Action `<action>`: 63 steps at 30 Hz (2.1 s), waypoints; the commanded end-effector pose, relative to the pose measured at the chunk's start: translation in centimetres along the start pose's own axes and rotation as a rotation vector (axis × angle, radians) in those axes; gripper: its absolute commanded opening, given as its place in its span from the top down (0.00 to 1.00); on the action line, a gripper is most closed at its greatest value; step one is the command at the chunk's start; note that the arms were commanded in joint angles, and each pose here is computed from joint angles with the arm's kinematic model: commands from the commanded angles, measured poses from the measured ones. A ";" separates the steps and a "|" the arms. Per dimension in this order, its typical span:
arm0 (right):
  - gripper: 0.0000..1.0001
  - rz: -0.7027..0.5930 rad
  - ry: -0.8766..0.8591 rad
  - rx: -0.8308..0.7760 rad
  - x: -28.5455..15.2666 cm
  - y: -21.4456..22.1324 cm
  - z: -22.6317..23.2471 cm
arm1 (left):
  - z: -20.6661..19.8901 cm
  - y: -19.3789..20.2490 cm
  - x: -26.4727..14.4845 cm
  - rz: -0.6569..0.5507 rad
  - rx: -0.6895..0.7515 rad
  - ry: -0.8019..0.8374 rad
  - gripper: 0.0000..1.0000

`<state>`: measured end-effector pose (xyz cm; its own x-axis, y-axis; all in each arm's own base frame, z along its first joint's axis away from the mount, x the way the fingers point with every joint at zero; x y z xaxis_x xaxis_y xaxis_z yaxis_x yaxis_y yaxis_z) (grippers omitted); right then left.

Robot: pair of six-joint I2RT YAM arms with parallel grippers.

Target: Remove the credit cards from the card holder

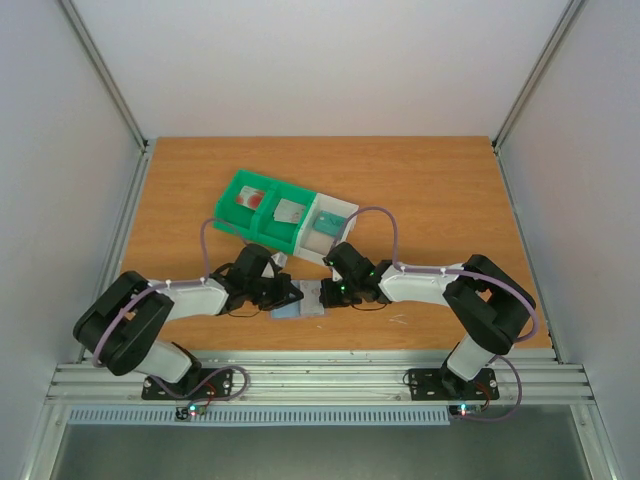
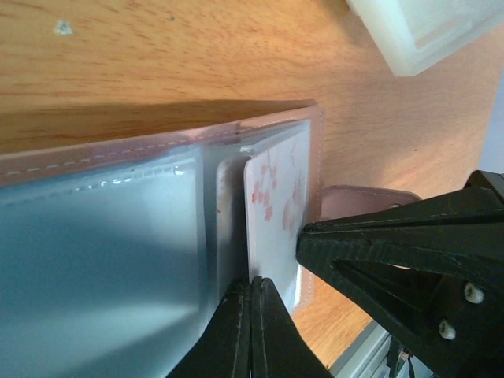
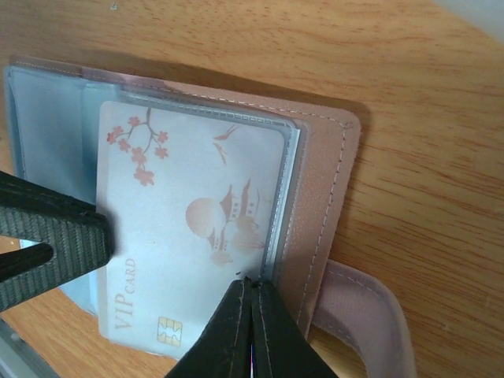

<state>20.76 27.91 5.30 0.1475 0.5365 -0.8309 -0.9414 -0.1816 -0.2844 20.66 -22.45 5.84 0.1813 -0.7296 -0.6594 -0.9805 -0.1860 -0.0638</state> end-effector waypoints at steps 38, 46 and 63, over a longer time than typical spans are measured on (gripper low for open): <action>0.99 0.010 0.108 -0.018 0.1 0.6 -2.4 | -0.3 -0.5 -2.4 -0.020 0.011 0.031 0.99; 0.98 0.007 0.102 -0.021 -0.2 0.2 -2.1 | -0.2 -0.8 -3.1 -0.050 0.016 0.004 1.00; 0.84 -0.074 0.010 -0.132 -4.7 -1.2 0.9 | -1.8 -0.3 -6.9 -0.133 0.073 -0.004 1.00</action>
<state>20.77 26.40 7.50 0.1845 0.5128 -0.8385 -0.9157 -0.2202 -0.3362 19.47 -18.55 9.98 0.2786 -0.6877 -0.6704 -0.9579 -0.2492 -0.1424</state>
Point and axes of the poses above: each gripper's point midway between its finger pads, its own x axis out along the fingers, its own z axis along the line the jaws close on, y = z × x, the point moved 4 cm from there along -x, back along the fingers, and after that the axes turned 3 degrees about -x, right-handed, at the moved point
